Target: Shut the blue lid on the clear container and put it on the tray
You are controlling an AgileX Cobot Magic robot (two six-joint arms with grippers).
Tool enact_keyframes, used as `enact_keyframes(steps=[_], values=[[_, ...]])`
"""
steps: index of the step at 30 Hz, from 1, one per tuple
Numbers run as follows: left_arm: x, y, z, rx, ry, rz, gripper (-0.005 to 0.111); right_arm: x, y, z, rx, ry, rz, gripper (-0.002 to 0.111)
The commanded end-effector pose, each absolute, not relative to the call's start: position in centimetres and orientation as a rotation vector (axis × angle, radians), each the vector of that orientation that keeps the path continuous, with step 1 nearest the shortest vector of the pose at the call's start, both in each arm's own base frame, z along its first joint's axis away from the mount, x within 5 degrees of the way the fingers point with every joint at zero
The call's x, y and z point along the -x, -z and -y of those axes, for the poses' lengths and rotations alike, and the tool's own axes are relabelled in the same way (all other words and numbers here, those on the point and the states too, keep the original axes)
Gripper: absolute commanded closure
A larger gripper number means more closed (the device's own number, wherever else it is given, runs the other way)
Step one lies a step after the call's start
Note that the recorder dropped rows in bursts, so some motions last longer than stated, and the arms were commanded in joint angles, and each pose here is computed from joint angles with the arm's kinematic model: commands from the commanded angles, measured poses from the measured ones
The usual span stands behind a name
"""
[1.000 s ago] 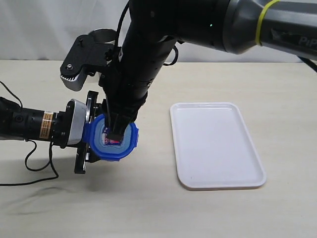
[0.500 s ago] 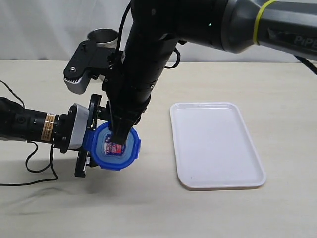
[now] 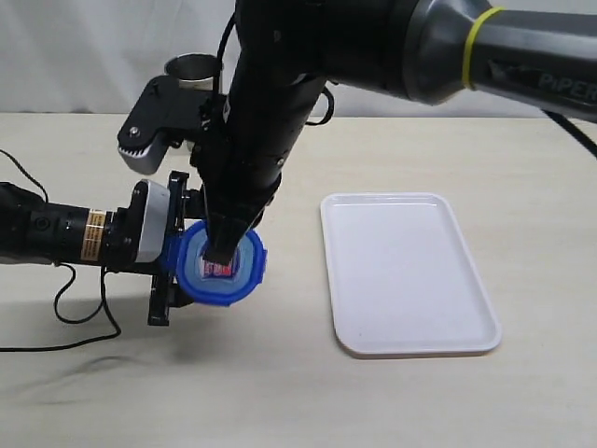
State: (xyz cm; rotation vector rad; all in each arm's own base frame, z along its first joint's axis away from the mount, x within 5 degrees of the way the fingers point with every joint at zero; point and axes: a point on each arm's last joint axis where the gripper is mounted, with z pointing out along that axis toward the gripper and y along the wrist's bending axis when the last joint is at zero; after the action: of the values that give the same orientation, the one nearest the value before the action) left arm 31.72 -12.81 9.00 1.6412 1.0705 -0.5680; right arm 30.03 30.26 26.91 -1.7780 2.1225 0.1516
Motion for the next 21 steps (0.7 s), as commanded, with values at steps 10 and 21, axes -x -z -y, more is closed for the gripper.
enact_keyframes(steps=[10, 21], values=[[-32.9, -10.9, 13.3, -1.261, 0.774, -1.321, 0.107, -32.1, -32.4, -26.4, 1.236, -0.286, -2.224, 0.084], [-32.9, -11.2, 13.3, -1.219, 0.82, -1.366, 0.107, -32.7, -27.1, -27.0, 1.214, -0.298, -2.388, 0.104]])
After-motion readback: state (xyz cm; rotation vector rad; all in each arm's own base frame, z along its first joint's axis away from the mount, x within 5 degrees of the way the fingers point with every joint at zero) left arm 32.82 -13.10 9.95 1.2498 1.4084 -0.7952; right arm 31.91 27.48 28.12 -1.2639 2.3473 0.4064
